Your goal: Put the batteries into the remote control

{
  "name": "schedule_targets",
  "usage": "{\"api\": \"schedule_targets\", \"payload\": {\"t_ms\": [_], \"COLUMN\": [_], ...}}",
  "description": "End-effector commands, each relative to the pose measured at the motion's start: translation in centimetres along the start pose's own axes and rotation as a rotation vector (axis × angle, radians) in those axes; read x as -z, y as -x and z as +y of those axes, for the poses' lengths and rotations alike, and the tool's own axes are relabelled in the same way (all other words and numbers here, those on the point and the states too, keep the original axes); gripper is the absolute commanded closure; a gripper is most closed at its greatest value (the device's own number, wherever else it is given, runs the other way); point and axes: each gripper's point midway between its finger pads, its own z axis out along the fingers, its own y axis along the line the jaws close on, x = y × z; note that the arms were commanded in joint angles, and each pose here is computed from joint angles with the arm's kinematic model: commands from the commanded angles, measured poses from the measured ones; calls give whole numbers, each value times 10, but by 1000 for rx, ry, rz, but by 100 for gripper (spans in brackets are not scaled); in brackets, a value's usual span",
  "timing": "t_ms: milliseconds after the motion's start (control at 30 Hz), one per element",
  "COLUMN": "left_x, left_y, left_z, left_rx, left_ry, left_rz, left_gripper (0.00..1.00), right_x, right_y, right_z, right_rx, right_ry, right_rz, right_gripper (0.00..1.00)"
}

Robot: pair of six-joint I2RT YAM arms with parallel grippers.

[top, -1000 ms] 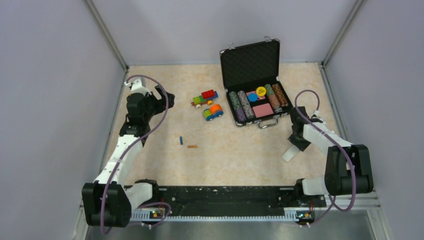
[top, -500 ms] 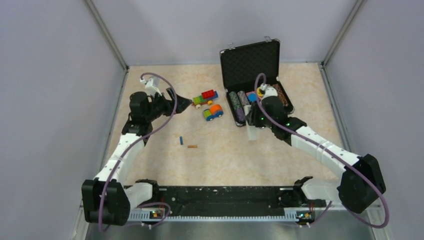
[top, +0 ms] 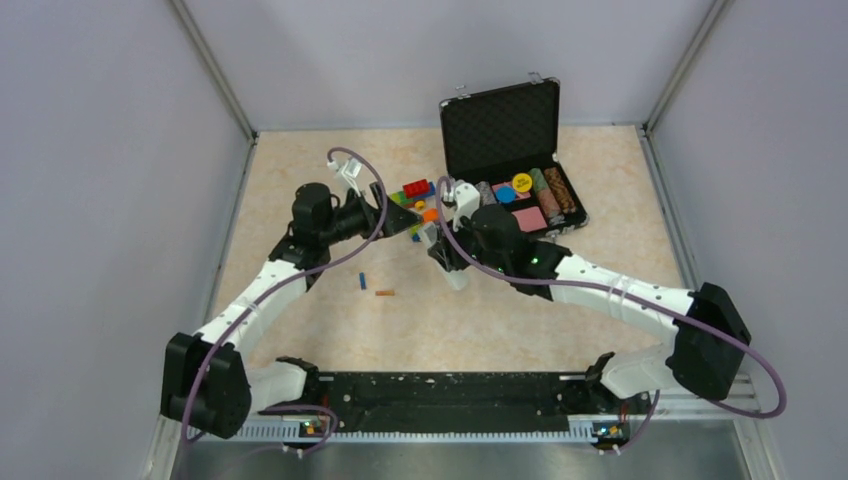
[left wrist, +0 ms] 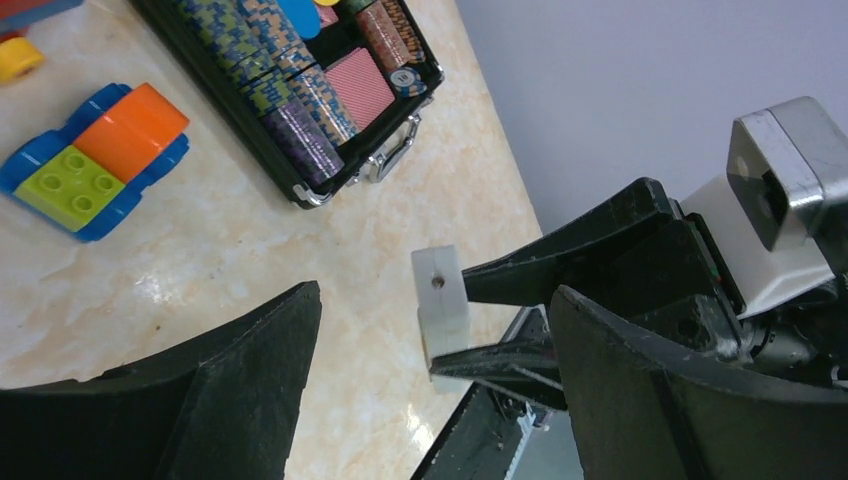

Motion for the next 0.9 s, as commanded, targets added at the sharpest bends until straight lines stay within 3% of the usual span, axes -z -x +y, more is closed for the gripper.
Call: {"api": "schedule_targets", "payload": {"t_ms": [0,267,400,433,567,600,867], "left_x": [-10,-20,-22,-22,-23,-23,-22], "left_y": [-6,-18,-24,-25,-24,-23,-9], "left_z": [-15,-3,-1,-1,-4,-5,-15], "left_rx": [10,83,94,91,92,92,95], "left_ry": [-61,-17,-17,-18,-30,-35,-15], "left_rz": [19,97,132,135,140,142,117], "left_gripper": [15,41,59,64,99,100,100], "right_x": [-4,-8,-9,-10,-14,-14,-15], "right_y": [40,46,48,49,50,51,36], "right_z": [26,36,34,34,30,29,28], "right_rx": [69,65,58,56,30,17,-5], "right_ry": [50,76,57,56,30,22,25], "right_rz": [-106,-132,-142,-145,-149,-150,-112], "right_gripper": [89,89,89,89,88,87,39]}}
